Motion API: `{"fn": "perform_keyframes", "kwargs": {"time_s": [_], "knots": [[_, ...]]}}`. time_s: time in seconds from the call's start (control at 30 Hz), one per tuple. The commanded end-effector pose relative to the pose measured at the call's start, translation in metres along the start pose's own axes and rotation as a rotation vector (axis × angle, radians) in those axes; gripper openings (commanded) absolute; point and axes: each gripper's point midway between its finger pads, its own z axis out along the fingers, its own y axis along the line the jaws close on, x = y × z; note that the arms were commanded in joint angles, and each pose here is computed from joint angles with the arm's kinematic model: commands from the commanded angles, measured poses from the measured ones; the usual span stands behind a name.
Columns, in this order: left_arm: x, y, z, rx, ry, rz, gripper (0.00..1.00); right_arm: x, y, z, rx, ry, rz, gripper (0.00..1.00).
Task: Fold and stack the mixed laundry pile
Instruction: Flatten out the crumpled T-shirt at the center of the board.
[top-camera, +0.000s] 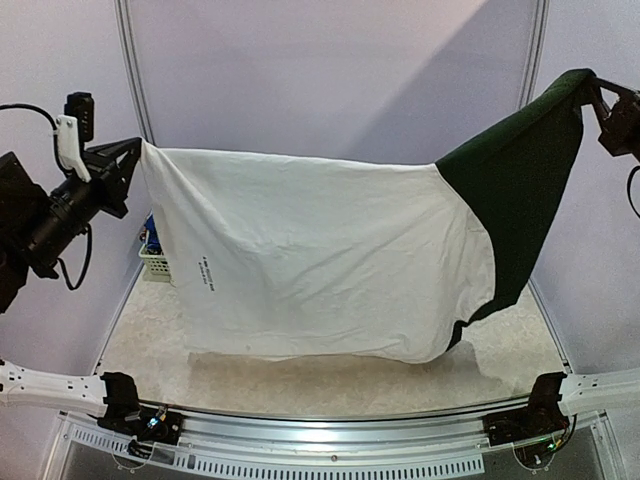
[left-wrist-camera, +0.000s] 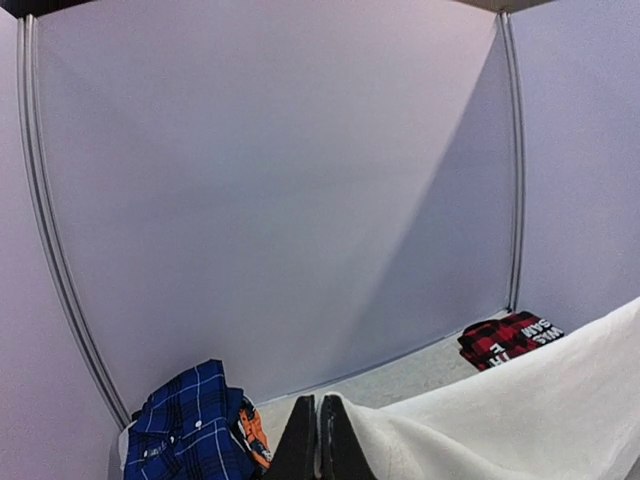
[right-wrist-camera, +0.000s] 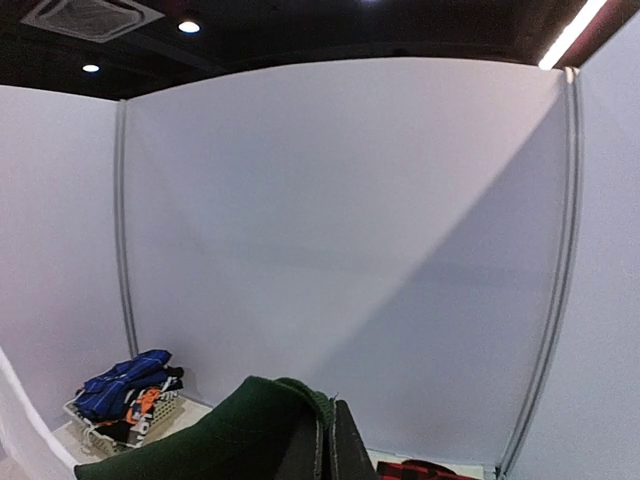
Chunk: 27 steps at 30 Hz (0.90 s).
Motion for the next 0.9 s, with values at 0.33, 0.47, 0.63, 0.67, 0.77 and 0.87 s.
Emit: {"fn": "perform_keyframes", "kwargs": {"time_s": [0.33, 0.47, 0.63, 0.67, 0.77, 0.87], "knots": [[-0.114, 0.018, -0.031, 0.126, -0.204, -0.054, 0.00, -0.134, 0.014, -0.040, -0.274, -0.311, -0.008, 0.00], [-0.137, 0.022, -0.037, 0.141, -0.247, -0.043, 0.00, -0.162, 0.019, -0.043, -0.306, -0.395, -0.038, 0.00], [-0.160, 0.025, -0.043, 0.160, -0.286, -0.032, 0.00, -0.178, 0.024, -0.046, -0.327, -0.457, -0.067, 0.00], [-0.163, 0.025, -0.043, 0.160, -0.289, -0.029, 0.00, -0.181, 0.024, -0.049, -0.332, -0.473, -0.066, 0.00], [-0.173, 0.024, -0.046, 0.178, -0.311, -0.032, 0.00, -0.192, 0.017, -0.059, -0.328, -0.517, -0.065, 0.00], [-0.184, 0.023, -0.049, 0.202, -0.334, -0.041, 0.00, -0.204, 0.007, -0.068, -0.300, -0.561, -0.055, 0.00]]}}
